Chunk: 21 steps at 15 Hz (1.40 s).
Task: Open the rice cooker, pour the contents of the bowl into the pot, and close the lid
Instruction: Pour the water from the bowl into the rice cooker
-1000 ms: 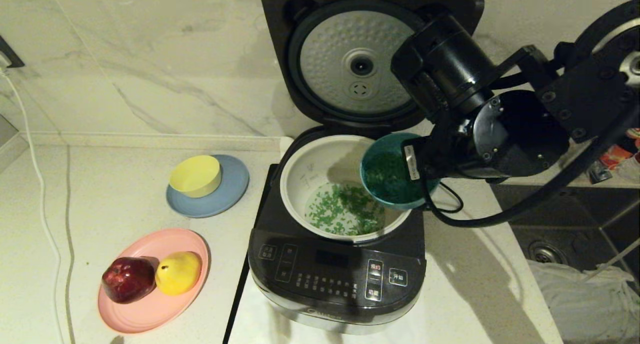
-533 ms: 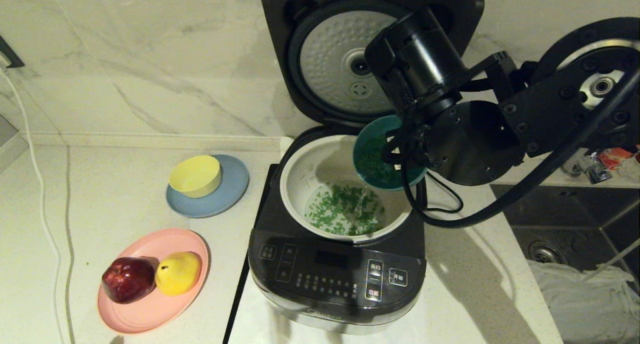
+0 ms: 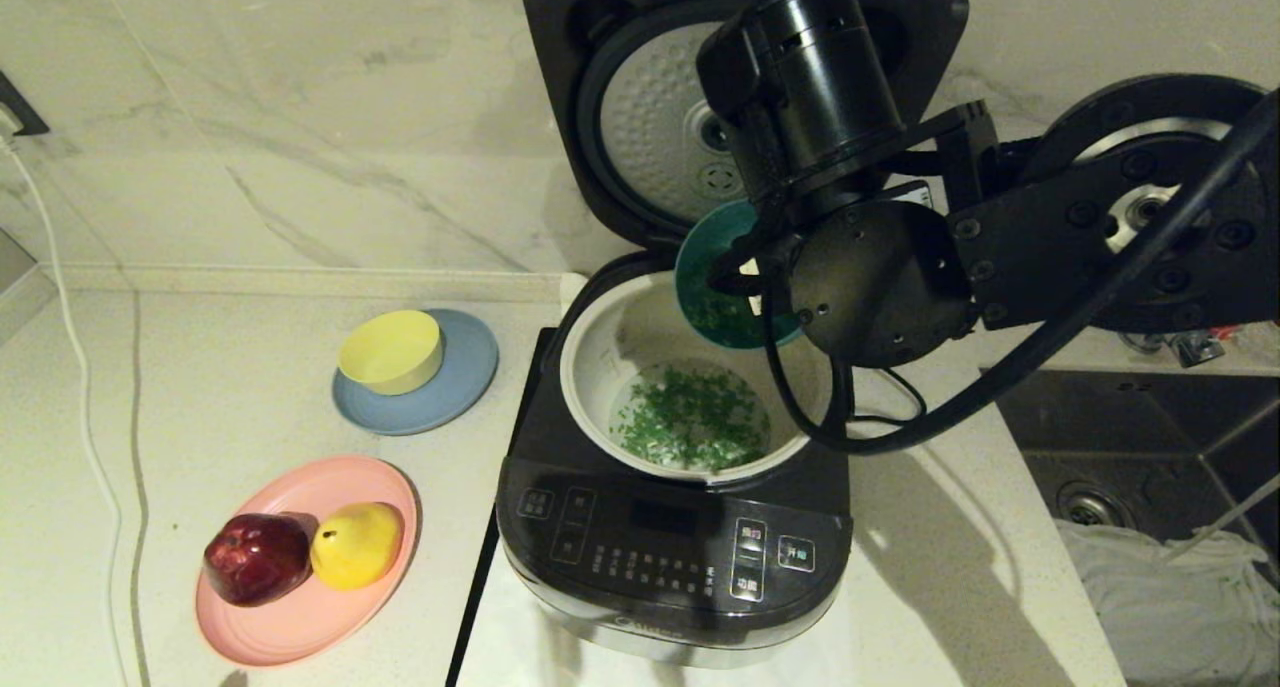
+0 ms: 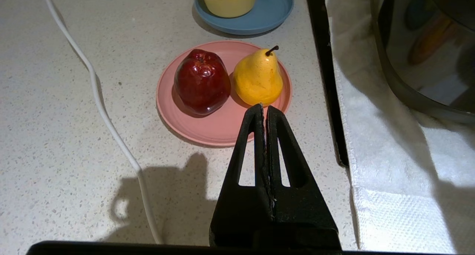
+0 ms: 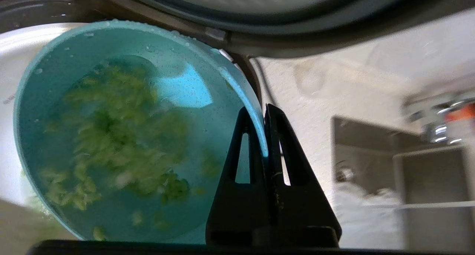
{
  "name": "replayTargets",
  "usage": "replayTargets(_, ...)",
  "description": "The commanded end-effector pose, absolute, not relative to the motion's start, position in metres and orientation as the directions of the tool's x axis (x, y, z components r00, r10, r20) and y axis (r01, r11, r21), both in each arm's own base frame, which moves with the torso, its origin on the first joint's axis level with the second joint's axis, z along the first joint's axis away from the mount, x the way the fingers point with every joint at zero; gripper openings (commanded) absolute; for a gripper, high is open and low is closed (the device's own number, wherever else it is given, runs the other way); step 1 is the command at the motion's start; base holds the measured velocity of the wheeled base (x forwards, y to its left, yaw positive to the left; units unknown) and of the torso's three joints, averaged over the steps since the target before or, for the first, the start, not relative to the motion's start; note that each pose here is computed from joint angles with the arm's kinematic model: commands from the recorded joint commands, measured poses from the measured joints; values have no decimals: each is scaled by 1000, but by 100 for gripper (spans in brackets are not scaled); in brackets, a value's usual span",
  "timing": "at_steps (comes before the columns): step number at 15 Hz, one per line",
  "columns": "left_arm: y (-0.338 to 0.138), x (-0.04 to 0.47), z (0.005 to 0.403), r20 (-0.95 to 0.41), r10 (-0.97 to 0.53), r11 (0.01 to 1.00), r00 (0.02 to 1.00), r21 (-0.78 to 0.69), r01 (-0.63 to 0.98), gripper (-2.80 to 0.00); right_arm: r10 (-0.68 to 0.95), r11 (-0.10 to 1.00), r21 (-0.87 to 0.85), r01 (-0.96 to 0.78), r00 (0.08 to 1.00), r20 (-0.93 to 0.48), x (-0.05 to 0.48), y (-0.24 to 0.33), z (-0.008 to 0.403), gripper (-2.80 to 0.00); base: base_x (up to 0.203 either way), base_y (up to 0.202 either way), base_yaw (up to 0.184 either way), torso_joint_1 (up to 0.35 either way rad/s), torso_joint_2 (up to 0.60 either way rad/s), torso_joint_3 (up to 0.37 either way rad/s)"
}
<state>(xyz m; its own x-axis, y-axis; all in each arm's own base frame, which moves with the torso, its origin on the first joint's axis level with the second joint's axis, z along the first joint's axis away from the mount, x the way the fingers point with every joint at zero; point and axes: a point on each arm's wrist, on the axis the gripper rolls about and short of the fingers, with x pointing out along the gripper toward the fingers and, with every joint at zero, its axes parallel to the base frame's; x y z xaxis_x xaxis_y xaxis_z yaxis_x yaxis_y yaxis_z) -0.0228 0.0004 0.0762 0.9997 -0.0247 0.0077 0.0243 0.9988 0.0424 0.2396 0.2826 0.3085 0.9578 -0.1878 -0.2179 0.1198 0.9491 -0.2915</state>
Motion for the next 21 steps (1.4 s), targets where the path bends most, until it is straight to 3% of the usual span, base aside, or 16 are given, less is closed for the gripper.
replayTargets(1, 0, -22, 74, 0, -25, 999, 1000, 43, 25, -280, -195, 939, -322, 124, 961, -198, 239, 297, 300, -280, 0, 0, 0, 0, 0, 0)
replayTargets(4, 0, -22, 74, 0, -25, 999, 1000, 43, 25, -280, -324, 892, -379, 247, 934, -153, 246, 304, 280, -280, 0, 0, 0, 0, 0, 0)
replayTargets(10, 0, -22, 74, 0, -25, 999, 1000, 42, 25, -280, -409, 853, -399, 337, 906, -108, 251, 308, 267, -280, 0, 0, 0, 0, 0, 0)
replayTargets(21, 0, -22, 74, 0, -25, 999, 1000, 43, 25, -280, -423, 793, -530, 300, 897, -125, 259, 324, 231, -280, 0, 0, 0, 0, 0, 0)
